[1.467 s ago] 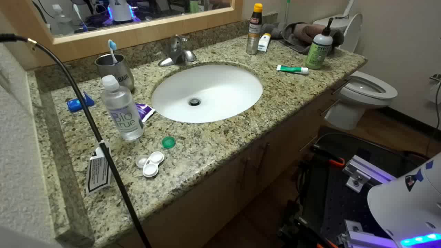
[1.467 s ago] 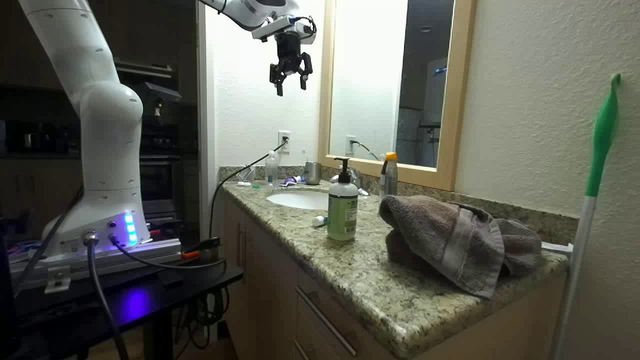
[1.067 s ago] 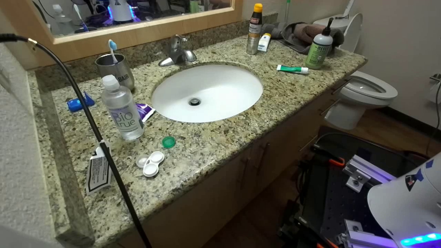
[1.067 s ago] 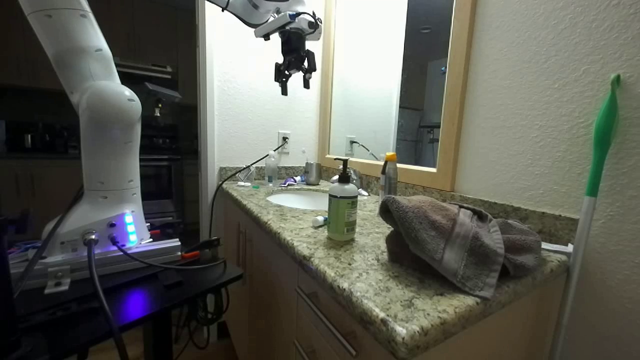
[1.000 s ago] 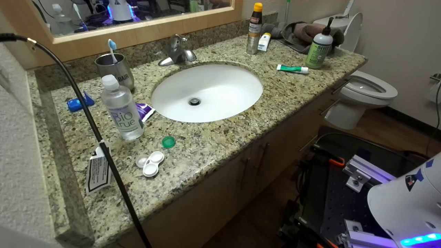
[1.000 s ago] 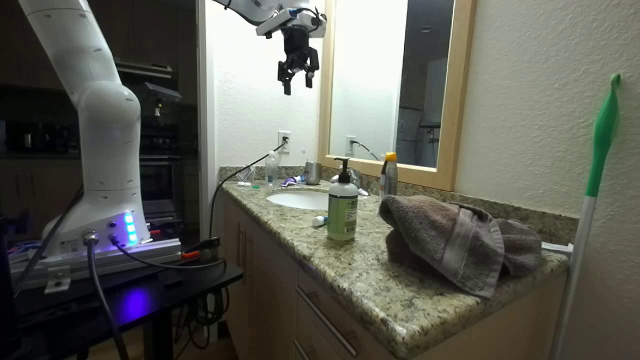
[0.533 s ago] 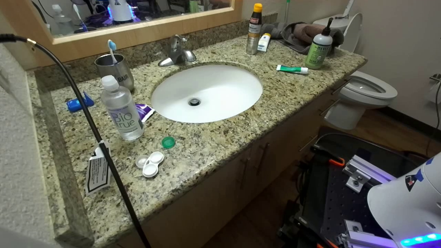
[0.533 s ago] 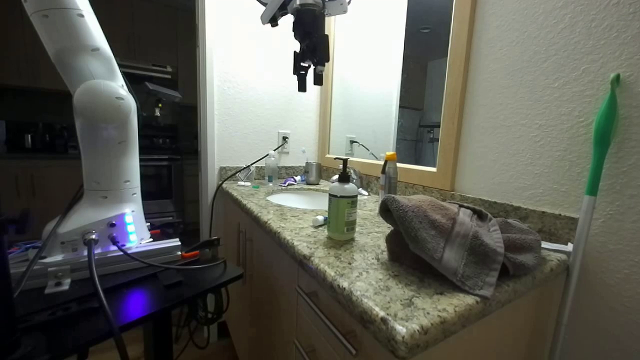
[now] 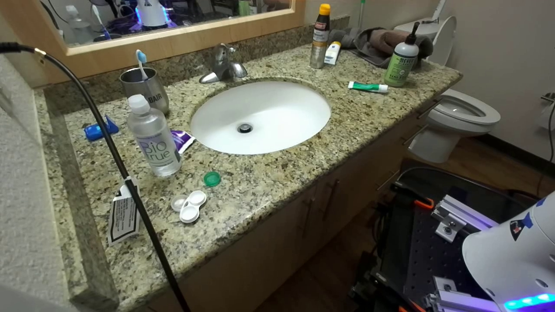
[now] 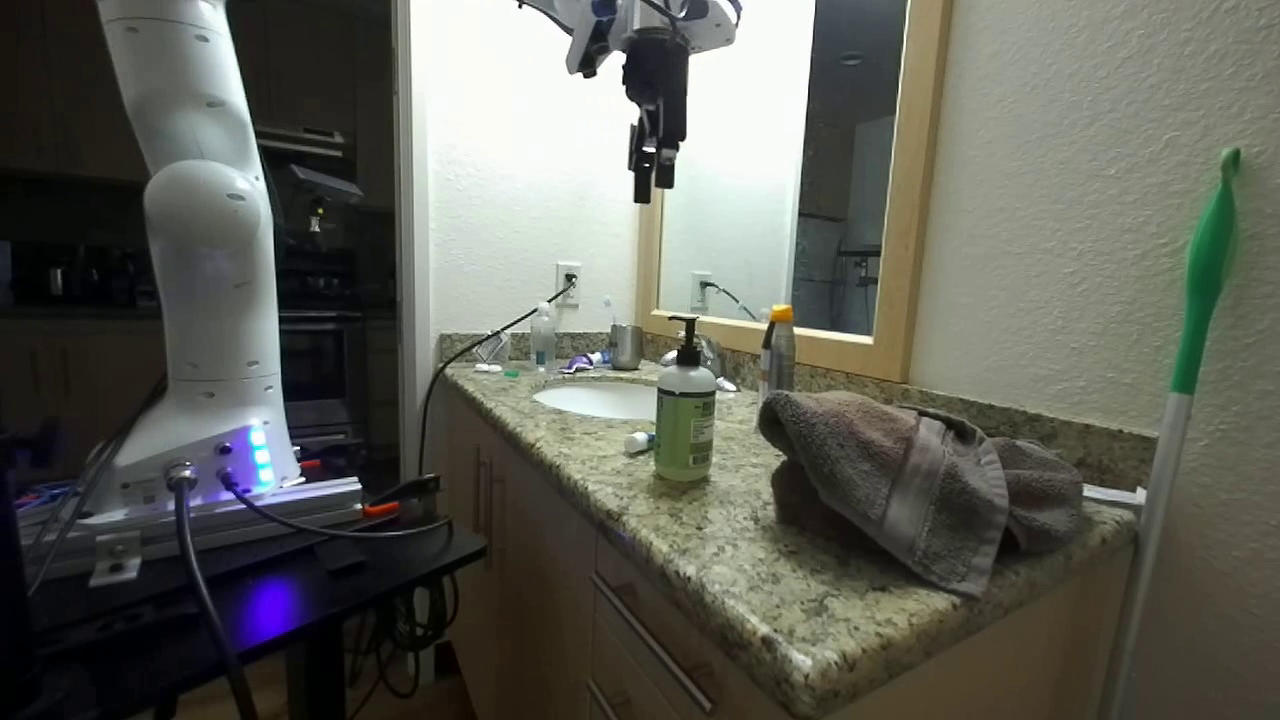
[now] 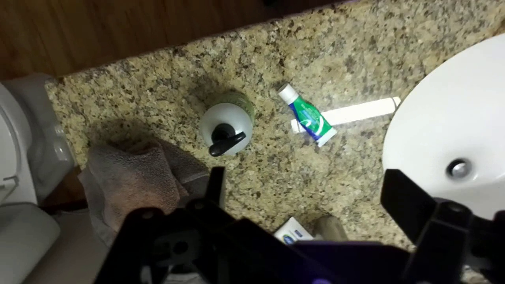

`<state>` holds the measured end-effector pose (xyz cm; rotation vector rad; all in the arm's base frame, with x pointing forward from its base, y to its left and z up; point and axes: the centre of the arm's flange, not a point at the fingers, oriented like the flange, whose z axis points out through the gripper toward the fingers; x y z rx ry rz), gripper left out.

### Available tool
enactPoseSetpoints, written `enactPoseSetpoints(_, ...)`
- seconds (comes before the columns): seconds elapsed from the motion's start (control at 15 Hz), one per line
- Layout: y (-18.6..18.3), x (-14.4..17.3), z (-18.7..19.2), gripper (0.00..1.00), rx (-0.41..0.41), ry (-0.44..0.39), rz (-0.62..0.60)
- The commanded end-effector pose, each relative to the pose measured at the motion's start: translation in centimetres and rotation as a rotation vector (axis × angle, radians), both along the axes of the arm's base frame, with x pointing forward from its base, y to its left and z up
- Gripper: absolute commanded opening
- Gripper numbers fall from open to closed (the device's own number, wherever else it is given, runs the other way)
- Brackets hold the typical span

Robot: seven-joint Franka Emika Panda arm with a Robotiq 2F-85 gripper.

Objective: Move the towel to the left side of the counter

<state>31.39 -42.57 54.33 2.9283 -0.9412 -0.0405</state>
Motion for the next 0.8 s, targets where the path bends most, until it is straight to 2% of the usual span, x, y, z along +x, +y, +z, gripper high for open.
enactPoseSetpoints(0.0, -9.1, 0.3, 0.2, 1.00, 0.048, -0.003, -0.197)
enactPoseSetpoints(0.27, -15.1, -1.9, -0.6, 1.00, 0.082, -0.073, -0.418)
enactPoseSetpoints(0.4, -16.3, -2.0, -1.7, 1.00, 0.107, -0.083, -0.527)
enactPoseSetpoints(0.47, -15.6, -2.2, -2.0, 1.00, 0.153, -0.097, -0.568)
enactPoseSetpoints(0.53, -13.9, -3.4, -2.6, 1.00, 0.100, -0.095, -0.491)
enactPoseSetpoints(0.73, -14.4, -2.9, -3.2, 1.00, 0.128, -0.087, -0.547)
